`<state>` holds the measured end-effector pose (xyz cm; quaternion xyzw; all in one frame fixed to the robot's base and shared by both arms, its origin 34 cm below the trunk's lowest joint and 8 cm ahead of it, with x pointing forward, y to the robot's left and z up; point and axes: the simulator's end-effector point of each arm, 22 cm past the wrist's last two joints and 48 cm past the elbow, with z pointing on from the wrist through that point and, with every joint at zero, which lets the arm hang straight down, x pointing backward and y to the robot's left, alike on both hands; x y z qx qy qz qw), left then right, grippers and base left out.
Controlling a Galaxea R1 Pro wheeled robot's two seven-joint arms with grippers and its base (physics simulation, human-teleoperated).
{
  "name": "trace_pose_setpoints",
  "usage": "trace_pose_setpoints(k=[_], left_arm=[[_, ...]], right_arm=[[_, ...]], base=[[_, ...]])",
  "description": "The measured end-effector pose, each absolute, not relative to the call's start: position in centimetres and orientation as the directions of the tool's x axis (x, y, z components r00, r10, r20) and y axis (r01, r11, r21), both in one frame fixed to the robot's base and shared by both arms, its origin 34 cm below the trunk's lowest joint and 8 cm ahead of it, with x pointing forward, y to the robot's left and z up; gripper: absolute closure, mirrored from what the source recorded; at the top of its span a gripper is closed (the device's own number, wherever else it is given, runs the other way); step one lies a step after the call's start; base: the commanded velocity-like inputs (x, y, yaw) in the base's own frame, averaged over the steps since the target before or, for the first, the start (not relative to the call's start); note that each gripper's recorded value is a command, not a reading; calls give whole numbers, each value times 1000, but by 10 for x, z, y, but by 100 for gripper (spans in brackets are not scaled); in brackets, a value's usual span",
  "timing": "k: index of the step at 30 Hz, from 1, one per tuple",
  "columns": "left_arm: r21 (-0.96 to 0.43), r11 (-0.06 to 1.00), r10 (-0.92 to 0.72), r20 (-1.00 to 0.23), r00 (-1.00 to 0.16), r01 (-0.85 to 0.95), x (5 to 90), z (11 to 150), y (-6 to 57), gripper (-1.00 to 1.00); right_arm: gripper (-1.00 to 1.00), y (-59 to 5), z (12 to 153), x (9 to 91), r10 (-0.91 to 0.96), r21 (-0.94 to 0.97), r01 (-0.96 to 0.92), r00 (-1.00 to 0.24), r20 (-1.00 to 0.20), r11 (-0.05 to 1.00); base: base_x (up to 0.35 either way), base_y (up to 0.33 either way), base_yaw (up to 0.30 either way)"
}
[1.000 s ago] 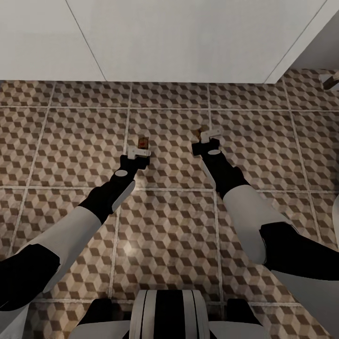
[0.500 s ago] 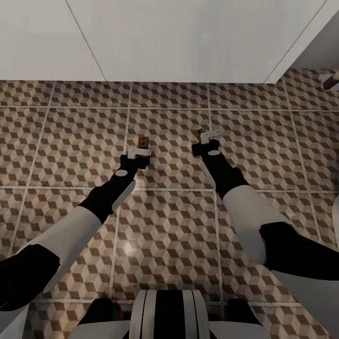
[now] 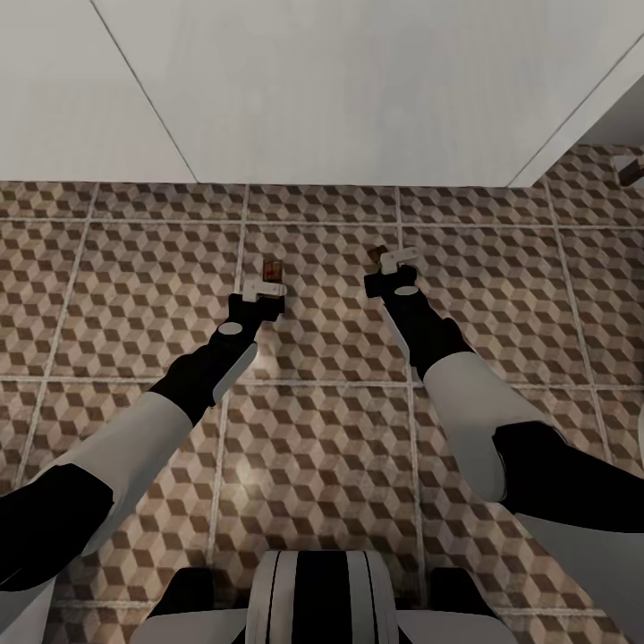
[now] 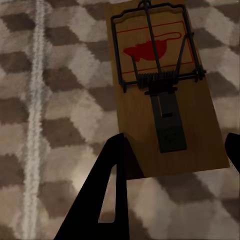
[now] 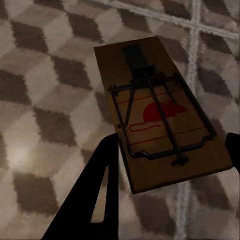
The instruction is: Take the four mousetraps from the cabinet in the bathroom and place them on the bathroom floor. Make sure all four end up on the same floor surface, and ensure that at least two of them are either under or directly next to the same bathroom sink.
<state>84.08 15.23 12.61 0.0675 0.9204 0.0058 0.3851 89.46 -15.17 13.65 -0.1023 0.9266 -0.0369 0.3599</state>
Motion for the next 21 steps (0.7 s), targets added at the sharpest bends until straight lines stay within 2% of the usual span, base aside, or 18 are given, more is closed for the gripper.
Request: trace_pose_setpoints(k=[6, 21], left_arm=[[64, 991, 130, -709, -693, 120, 841, 126, 153, 100], [66, 991, 131, -707, -695, 120, 841, 125, 154, 100]], right_arm=[[100, -152, 136, 894, -216, -142, -163, -720, -659, 976], [100, -152, 136, 894, -216, -142, -163, -720, -659, 976]], base=[[163, 0, 0], [10, 0, 0]])
